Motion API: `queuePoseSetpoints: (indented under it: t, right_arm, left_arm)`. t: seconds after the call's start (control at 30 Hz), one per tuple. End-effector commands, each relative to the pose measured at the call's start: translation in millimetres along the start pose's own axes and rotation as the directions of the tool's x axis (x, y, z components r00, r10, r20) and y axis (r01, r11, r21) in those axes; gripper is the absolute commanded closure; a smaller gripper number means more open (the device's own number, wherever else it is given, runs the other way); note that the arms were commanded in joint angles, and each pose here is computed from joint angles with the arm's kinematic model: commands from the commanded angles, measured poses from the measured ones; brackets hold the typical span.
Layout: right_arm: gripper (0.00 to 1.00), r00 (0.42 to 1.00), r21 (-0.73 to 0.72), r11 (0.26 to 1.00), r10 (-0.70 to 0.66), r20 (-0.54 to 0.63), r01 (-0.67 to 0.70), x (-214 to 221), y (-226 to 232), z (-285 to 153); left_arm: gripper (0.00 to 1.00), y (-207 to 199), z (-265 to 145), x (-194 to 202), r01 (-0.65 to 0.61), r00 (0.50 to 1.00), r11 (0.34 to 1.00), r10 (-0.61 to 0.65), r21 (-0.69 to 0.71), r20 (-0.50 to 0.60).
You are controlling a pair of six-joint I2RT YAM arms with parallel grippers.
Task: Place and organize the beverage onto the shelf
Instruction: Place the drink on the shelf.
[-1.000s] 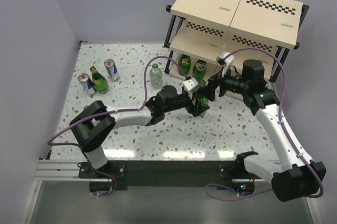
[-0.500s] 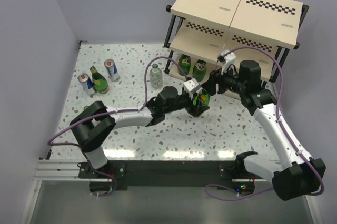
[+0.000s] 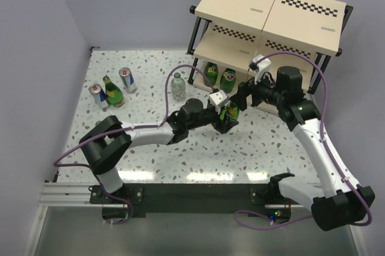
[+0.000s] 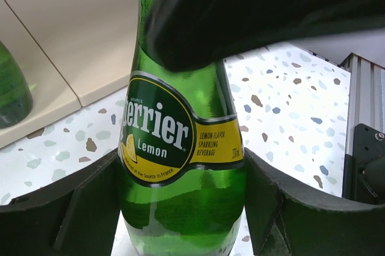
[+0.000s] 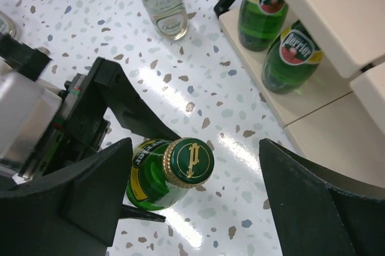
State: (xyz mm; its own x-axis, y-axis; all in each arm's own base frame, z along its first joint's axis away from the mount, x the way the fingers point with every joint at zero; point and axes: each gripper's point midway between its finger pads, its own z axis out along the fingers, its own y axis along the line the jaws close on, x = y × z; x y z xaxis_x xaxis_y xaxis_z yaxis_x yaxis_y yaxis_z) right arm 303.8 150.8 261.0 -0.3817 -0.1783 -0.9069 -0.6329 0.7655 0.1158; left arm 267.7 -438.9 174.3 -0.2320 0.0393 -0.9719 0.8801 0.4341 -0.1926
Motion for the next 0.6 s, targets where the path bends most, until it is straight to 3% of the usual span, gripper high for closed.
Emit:
queuePoseSetpoints:
  t: [0.0, 0.23, 0.37, 0.57]
  right_arm:
    - [0.11, 0.993, 0.058, 0.994, -0.099, 0.069, 0.095, -38, -2, -26]
    - [0.11, 0.988, 0.253, 0.959, -0.145, 0.059, 0.125, -57, -33, -46]
    - [0.11, 0.987, 0.431, 0.897, -0.141, 0.074, 0.096, -76, -60, -66]
    - [0.11, 0.984, 0.556, 0.831, -0.096, 0.148, -0.002, -100, -79, -86]
  left_arm:
    - [1.00, -10, 4, -72, -0.076, 0.972, 0.997, 0.069, 0.023, 0.225]
    - [1.00, 0, 20, -65, -0.080, 0.979, 0.997, 0.076, 0.014, 0.191]
    - [1.00, 11, 39, -64, -0.068, 0.981, 0.997, 0.063, 0.021, 0.183]
    - [1.00, 32, 71, -67, -0.054, 0.984, 0.999, 0.052, 0.009, 0.168]
